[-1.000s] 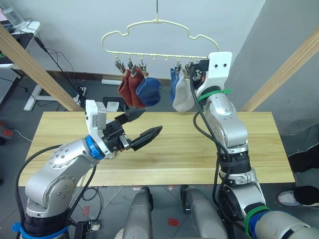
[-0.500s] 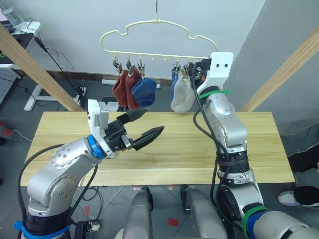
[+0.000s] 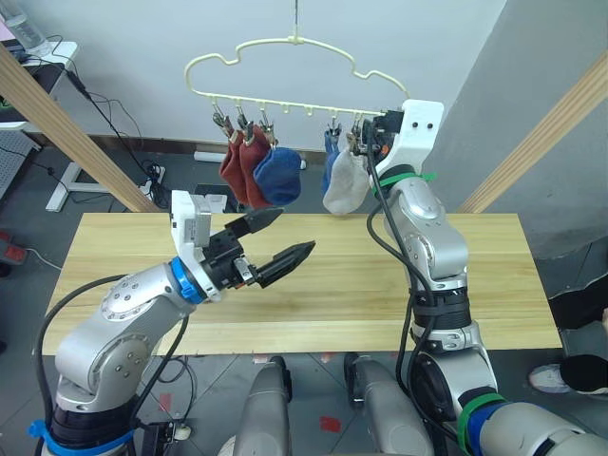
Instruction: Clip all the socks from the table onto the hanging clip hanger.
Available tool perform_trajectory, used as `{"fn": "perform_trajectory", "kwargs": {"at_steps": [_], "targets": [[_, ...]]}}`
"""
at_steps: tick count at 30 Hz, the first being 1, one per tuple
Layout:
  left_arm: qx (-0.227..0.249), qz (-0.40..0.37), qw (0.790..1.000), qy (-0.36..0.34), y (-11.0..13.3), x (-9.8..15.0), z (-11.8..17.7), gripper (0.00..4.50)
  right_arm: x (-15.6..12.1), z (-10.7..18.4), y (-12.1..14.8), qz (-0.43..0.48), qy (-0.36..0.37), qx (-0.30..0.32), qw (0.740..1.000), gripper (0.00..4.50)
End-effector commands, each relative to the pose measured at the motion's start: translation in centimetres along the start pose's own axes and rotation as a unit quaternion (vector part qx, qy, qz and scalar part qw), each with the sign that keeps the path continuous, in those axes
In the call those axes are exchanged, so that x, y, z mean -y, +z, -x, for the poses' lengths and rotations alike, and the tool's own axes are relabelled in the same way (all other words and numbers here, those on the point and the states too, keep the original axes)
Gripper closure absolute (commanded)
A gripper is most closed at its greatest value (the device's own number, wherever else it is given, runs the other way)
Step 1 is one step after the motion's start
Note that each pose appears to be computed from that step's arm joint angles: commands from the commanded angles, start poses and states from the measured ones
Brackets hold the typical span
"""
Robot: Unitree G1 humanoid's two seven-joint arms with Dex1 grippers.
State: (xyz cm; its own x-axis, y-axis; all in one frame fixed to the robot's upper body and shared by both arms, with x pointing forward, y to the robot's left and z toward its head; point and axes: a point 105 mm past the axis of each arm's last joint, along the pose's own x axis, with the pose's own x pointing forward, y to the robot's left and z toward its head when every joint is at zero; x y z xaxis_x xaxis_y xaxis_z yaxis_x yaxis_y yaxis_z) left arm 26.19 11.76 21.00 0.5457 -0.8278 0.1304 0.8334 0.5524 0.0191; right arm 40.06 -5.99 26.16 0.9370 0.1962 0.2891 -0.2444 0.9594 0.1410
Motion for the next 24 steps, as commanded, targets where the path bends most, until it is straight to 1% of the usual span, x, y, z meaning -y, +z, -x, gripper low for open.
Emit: {"fn": "perform_trajectory", "kwargs": {"at_steps": [1,7,10,11,13,14,17,19,21,23,24], "targets": [[0.02,-0.017,1.0,-0.011,0.9,0.8,-0.1,0.0,-0.2,-0.1,1.5,0.002,0.001,0.022,1.0,4.11],[0.019,-0.018,1.0,-0.009,0.9,0.7,-0.1,0.0,0.3,0.2,1.4,0.009,0.001,0.021,1.0,4.11],[0.011,-0.011,1.0,0.025,0.4,-0.5,0.3,0.0,1.3,0.7,1.7,0.024,0.026,0.008,0.999,4.11],[-0.002,-0.006,0.998,0.06,-0.3,-1.8,0.9,0.0,2.0,1.0,1.9,0.031,0.038,-0.002,0.999,4.11],[-0.016,-0.001,0.995,0.097,-1.2,-3.3,1.6,0.0,2.8,1.2,2.1,0.037,0.05,-0.015,0.998,4.11],[-0.037,-0.002,0.991,0.126,-2.1,-4.5,2.3,0.0,2.9,1.4,2.2,0.047,0.072,-0.028,0.996,4.11],[-0.076,-0.01,0.981,0.176,-3.8,-6.6,3.6,0.0,2.7,1.9,2.4,0.052,0.118,-0.056,0.99,4.11],[-0.107,-0.027,0.964,0.242,-5.2,-9.3,5.1,0.0,1.7,2.6,2.3,0.067,0.18,-0.078,0.978,4.11],[-0.141,-0.057,0.947,0.284,-6.7,-11.4,6.0,0.0,1.0,3.4,1.9,0.055,0.227,-0.113,0.966,4.11],[-0.161,-0.073,0.93,0.323,-7.9,-13.3,6.5,0.0,0.3,3.9,1.8,0.016,0.256,-0.139,0.956,4.11],[-0.164,-0.078,0.924,0.336,-8.2,-13.8,6.7,0.0,0.1,4.1,1.9,0.002,0.266,-0.144,0.953,4.11]]}}
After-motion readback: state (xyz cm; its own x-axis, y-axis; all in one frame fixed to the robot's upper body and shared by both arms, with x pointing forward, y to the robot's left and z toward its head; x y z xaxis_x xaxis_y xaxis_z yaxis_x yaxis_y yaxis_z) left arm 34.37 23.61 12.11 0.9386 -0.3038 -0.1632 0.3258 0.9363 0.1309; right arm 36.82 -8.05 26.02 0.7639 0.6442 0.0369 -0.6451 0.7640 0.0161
